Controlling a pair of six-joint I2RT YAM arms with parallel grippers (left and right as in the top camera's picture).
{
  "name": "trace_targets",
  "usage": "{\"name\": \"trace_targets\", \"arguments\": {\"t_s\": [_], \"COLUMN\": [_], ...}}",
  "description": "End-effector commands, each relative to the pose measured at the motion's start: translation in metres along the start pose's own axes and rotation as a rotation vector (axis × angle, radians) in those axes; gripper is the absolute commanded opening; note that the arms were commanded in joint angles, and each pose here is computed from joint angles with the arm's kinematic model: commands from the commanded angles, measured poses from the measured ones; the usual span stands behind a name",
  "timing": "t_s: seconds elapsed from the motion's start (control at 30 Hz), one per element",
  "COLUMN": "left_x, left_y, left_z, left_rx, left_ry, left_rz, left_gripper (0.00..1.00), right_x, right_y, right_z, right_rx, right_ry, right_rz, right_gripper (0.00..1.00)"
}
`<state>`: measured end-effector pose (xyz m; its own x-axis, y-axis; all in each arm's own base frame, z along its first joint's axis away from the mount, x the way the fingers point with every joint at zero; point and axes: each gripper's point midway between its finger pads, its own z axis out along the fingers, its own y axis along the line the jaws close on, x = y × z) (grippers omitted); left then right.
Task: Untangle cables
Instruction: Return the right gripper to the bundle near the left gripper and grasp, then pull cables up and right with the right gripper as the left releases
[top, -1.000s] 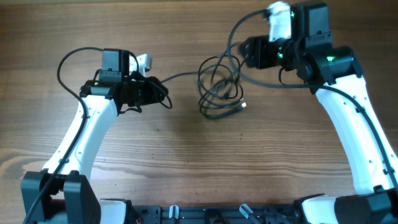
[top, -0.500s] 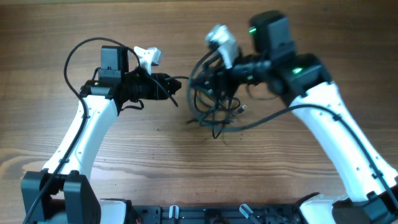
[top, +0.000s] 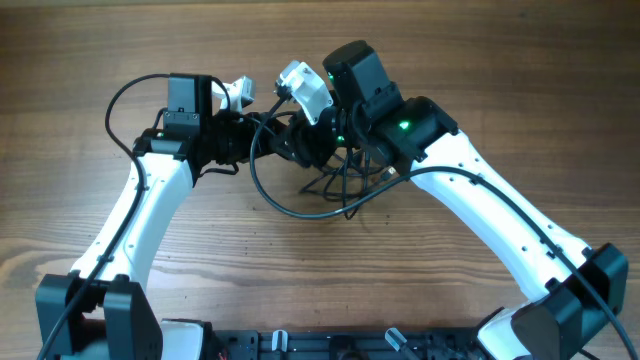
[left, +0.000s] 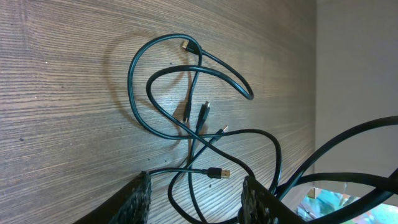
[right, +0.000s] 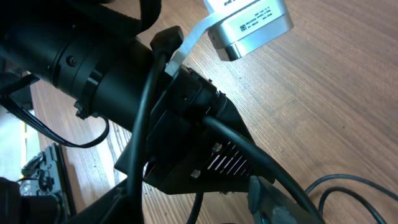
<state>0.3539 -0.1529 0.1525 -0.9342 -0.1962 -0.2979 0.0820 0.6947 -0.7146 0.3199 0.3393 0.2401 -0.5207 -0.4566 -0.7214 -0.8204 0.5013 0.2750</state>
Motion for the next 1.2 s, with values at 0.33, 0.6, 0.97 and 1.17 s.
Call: {"name": "trace_targets", "arguments": {"t_s": [0.33,0.6,0.97,1.17], "left_x": [-0.014,-0.015,-0.01,-0.008], "left_y": [-0.025,-0.053,-0.057,-0.047], "left_z": [-0.012,-0.039,-0.036,-0.023], "left_rx": [0.194,0.439,0.447,0.353], "left_ry": [-0.024,0.01,0.03,0.023], "left_rz": [0.039,0.068,0.069,0.053], "left_gripper": [0.48,0.77,0.83,0.83], "right_x": [0.031,0.021,-0.038,-0.064], "right_y": [-0.081,-0.091,-0.093,-0.076], "right_z": [-0.024,-0.017,-0.021,-0.023], "right_rx": [0.339,0.281,0.207,0.087], "right_ry": [0.024,-0.032,-0.244,-0.318], "right_rz": [0.647,0.718,0.586,0.528], "right_gripper": [0.04,0.04,0.04,0.04]}}
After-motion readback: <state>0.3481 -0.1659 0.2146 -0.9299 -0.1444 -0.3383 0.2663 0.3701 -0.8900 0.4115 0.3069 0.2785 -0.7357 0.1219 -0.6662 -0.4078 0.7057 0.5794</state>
